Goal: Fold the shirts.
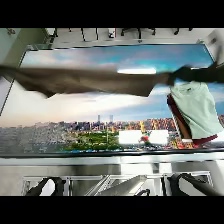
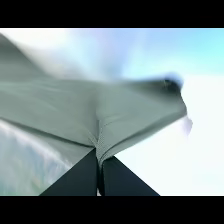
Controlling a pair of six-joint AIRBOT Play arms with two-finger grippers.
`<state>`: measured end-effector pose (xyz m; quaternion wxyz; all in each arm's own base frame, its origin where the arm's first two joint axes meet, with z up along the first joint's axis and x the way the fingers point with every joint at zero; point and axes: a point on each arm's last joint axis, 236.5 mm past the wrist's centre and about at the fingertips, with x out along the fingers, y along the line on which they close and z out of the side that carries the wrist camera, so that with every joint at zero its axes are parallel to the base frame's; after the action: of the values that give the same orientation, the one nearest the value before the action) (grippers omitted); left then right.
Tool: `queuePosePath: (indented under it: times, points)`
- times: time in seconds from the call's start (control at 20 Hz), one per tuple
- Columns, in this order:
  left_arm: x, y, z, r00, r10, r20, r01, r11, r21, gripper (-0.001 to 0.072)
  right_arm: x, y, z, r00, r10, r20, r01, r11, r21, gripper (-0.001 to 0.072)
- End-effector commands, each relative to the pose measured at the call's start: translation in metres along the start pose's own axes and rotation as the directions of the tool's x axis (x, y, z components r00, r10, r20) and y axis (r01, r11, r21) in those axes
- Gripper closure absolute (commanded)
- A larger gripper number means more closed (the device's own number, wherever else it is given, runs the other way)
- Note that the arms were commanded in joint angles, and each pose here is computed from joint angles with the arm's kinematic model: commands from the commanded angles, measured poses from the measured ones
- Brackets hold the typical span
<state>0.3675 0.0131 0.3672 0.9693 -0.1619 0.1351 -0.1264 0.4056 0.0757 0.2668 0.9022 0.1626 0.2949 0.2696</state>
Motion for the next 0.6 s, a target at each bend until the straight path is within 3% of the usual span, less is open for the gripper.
queuePosePath:
  times: [0.0,0.1,0.2,0.35,0.45,0.55]
  points:
    - [-0.181,-0.139,0.126,0.815,-0.010,0.580,-0.197,0.935,0.294,0.0691,-0.150,0.132,0.085,0.908,0.010,0.419,0.131,0.944,-0.304,0.0689]
    - [-0.233,-0.189,0.134,0.733,-0.029,0.680,-0.300,0.883,0.362,0.0691,-0.197,0.182,0.090,0.857,0.041,0.513,0.194,0.897,-0.396,0.0688]
    - [-0.243,-0.204,0.131,0.732,-0.025,0.681,-0.317,0.873,0.372,0.0691,-0.220,0.205,0.088,0.828,0.053,0.558,0.236,0.870,-0.432,0.0688]
    - [-0.204,-0.185,0.117,0.850,-0.025,0.526,-0.191,0.916,0.352,0.0691,-0.209,0.194,0.083,0.856,0.027,0.516,0.230,0.875,-0.427,0.0687]
    - [-0.155,-0.152,0.090,0.949,-0.022,0.314,-0.080,0.948,0.308,0.0691,-0.178,0.168,0.077,0.913,0.014,0.409,0.162,0.905,-0.393,0.0689]
    - [-0.103,-0.112,0.055,0.995,-0.033,0.098,0.011,0.978,0.208,0.0691,-0.138,0.136,0.070,0.956,0.010,0.292,0.093,0.937,-0.336,0.0689]
